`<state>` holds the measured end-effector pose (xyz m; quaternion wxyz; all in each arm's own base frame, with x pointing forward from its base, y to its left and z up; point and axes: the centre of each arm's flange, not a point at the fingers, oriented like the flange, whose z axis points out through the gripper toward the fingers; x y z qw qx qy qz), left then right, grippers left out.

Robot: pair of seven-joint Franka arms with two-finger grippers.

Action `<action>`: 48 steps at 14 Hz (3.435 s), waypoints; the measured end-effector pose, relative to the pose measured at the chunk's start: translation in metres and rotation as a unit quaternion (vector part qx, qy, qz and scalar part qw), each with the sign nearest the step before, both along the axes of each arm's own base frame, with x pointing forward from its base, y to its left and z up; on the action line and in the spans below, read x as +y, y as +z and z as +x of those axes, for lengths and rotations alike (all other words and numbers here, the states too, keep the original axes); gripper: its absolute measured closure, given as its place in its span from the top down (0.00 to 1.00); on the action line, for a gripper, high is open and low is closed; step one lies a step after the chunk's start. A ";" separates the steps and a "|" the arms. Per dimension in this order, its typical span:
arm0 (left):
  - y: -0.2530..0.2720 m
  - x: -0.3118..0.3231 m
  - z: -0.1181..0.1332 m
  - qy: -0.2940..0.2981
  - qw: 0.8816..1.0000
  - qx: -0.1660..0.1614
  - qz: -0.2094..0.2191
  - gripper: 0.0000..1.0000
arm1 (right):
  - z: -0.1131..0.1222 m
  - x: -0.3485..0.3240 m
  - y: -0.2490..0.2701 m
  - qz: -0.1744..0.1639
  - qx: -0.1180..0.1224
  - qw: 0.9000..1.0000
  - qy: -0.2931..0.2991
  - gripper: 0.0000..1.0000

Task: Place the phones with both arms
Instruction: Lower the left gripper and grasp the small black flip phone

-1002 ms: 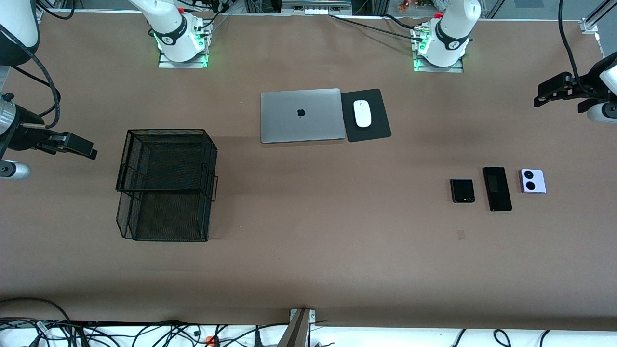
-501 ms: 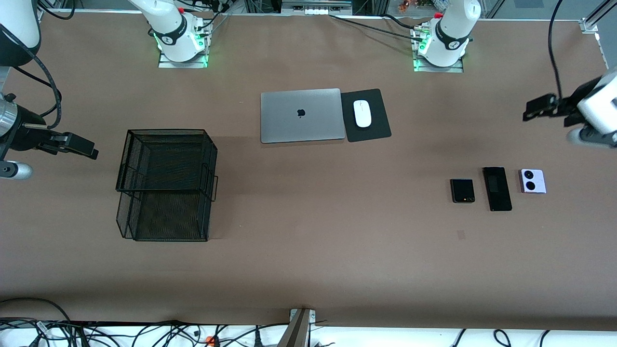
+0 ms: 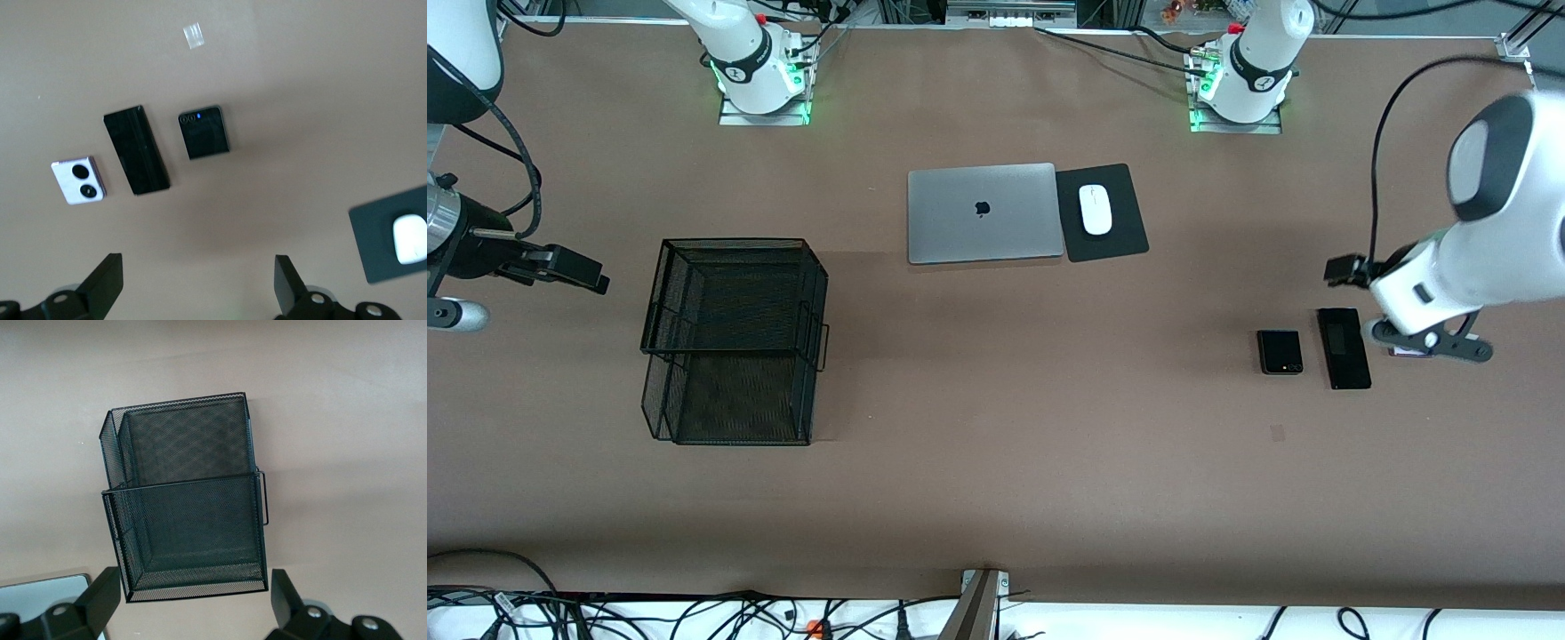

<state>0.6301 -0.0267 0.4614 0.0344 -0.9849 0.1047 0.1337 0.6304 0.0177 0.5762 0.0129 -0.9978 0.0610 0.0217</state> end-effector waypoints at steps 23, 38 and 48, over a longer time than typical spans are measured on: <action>-0.274 0.037 -0.043 0.129 0.984 -0.121 -0.033 1.00 | 0.001 0.000 -0.003 0.000 0.004 1.000 0.000 1.00; -0.288 0.036 -0.046 0.081 0.989 -0.115 -0.039 1.00 | 0.001 0.000 -0.004 0.000 0.004 1.000 0.000 1.00; -0.303 0.045 -0.049 0.082 0.990 -0.109 -0.038 1.00 | 0.001 0.001 -0.004 0.000 0.004 1.000 0.000 1.00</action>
